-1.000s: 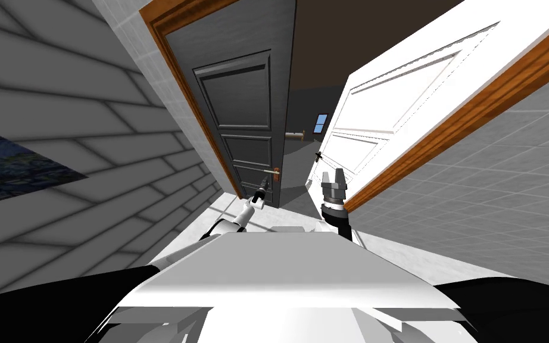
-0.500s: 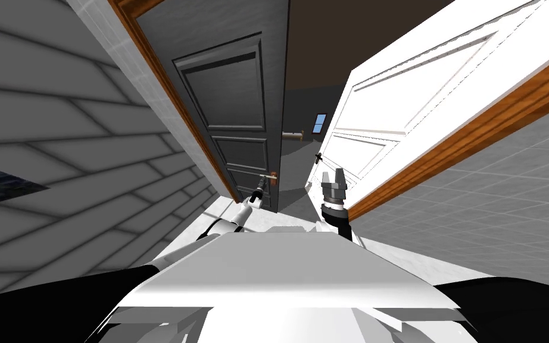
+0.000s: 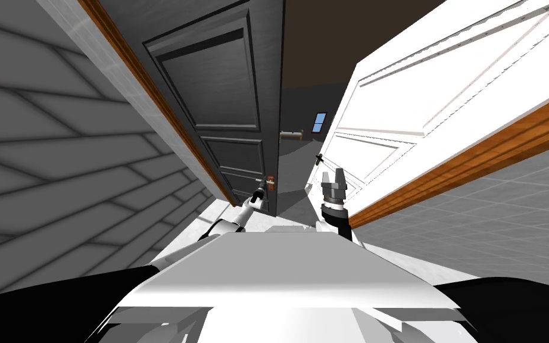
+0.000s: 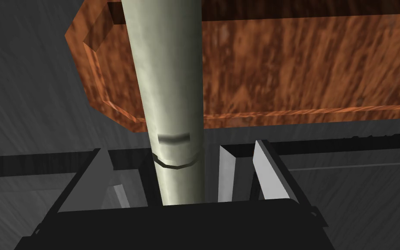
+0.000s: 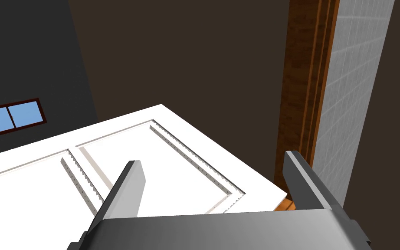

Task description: Push the door open

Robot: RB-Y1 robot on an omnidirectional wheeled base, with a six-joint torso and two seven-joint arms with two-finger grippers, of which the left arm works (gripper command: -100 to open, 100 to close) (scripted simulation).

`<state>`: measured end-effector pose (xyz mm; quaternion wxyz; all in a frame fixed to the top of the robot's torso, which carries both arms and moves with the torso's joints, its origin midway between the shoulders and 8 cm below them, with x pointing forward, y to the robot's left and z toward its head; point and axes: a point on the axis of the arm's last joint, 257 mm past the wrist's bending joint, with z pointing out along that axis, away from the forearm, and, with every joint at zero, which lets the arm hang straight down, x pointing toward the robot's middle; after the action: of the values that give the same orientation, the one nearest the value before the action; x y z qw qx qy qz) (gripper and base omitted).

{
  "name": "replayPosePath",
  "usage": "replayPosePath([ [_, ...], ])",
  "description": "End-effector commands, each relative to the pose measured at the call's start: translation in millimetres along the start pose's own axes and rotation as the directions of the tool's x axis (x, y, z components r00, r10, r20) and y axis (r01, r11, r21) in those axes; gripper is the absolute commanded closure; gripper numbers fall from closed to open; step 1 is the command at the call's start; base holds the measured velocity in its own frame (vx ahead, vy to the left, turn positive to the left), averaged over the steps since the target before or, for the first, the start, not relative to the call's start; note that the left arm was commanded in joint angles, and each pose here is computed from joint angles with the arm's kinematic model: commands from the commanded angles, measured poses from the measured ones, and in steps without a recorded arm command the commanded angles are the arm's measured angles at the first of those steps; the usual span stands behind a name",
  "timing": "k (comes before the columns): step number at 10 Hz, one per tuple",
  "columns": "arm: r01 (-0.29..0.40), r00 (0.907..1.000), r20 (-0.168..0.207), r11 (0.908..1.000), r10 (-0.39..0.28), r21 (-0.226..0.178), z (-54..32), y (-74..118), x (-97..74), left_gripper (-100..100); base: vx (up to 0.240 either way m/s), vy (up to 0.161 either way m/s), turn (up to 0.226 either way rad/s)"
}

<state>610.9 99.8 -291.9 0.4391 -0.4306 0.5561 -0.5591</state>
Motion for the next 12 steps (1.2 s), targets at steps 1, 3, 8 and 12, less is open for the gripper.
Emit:
replayPosePath([
  [1, -0.001, 1.0, 0.001, 1.0, 0.001, 0.0, -0.1, 0.2, -0.6, 100, -0.011, 0.004, 0.008],
  [3, -0.001, 1.0, 0.001, 1.0, 0.001, 0.0, -0.1, 0.2, -0.6, 100, -0.023, 0.01, -0.013],
  [8, -0.008, 0.9997, 0.024, 1.0, 0.008, -0.001, -0.4, -0.4, -16.7, 100, 0.045, -0.027, 0.011],
  [12, -0.014, 0.9984, 0.055, 0.9999, 0.014, -0.003, -1.9, -0.1, -36.2, 100, 0.148, -0.093, 0.039],
])
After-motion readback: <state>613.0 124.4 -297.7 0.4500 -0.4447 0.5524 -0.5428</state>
